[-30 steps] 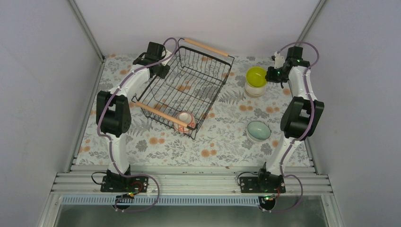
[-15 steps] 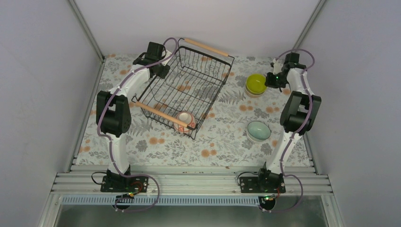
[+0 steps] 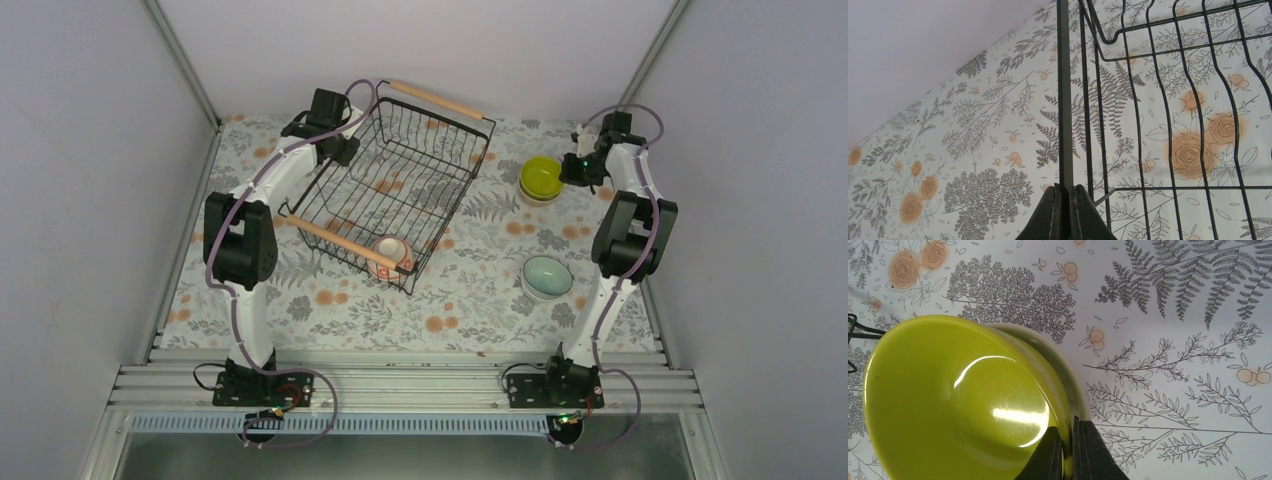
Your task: Unload the bowls from the dish rack
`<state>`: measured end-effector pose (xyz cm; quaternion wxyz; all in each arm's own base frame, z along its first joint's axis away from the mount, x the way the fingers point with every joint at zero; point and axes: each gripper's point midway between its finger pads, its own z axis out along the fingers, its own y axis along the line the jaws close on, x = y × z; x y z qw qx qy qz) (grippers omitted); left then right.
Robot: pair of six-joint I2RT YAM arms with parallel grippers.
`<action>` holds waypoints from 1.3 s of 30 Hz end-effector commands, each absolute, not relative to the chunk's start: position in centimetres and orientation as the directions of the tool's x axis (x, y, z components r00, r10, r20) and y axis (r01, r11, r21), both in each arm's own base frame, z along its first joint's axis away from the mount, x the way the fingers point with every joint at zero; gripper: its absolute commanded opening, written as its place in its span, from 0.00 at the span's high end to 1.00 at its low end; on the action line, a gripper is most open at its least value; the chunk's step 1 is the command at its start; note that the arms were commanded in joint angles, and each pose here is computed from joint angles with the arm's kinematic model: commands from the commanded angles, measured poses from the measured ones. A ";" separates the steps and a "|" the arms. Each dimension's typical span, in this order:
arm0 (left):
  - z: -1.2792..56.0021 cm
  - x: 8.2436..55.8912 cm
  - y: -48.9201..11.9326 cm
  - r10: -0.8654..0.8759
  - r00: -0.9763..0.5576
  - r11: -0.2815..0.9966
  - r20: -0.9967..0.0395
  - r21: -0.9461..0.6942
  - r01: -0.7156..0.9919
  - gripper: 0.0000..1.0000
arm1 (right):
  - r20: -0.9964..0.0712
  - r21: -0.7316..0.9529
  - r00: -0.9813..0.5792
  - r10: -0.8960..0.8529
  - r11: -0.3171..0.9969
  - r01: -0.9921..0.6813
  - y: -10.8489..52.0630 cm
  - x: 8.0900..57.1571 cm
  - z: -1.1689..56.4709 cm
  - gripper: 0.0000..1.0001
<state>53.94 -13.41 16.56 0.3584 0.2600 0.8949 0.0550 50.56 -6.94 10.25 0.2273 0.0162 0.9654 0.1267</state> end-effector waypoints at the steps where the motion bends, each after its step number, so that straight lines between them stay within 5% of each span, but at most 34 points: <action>1: 12.2 51.3 -12.5 0.558 -0.689 0.829 -0.463 0.278 0.485 0.98 | -0.429 0.265 -0.899 0.084 0.963 -0.037 -7.1 50.5 10.1 0.96; 6: 12.4 51.3 -12.7 0.558 -0.686 0.829 -0.467 0.277 0.485 0.98 | -0.425 0.263 -0.902 0.072 0.964 -0.047 -6.9 50.0 10.3 0.94; 10: 12.5 51.2 -12.9 0.563 -0.682 0.826 -0.467 0.280 0.490 0.98 | -0.416 0.276 -0.908 0.058 0.959 -0.065 -6.5 49.6 10.1 0.61; 13: 12.4 51.1 -12.8 0.565 -0.682 0.825 -0.464 0.281 0.491 0.98 | -0.430 0.270 -0.901 0.054 0.960 -0.071 -6.4 49.2 10.7 0.51; 24: 11.9 50.9 -13.3 0.572 -0.682 0.819 -0.455 0.281 0.500 0.98 | -0.618 0.100 -0.785 -0.050 0.985 -0.142 -4.5 44.8 22.6 0.49; 39: 11.7 50.1 -15.9 0.617 -0.649 0.785 -0.445 0.292 0.546 0.98 | -0.638 0.055 -0.579 -0.506 0.721 -0.691 16.1 37.2 29.9 0.48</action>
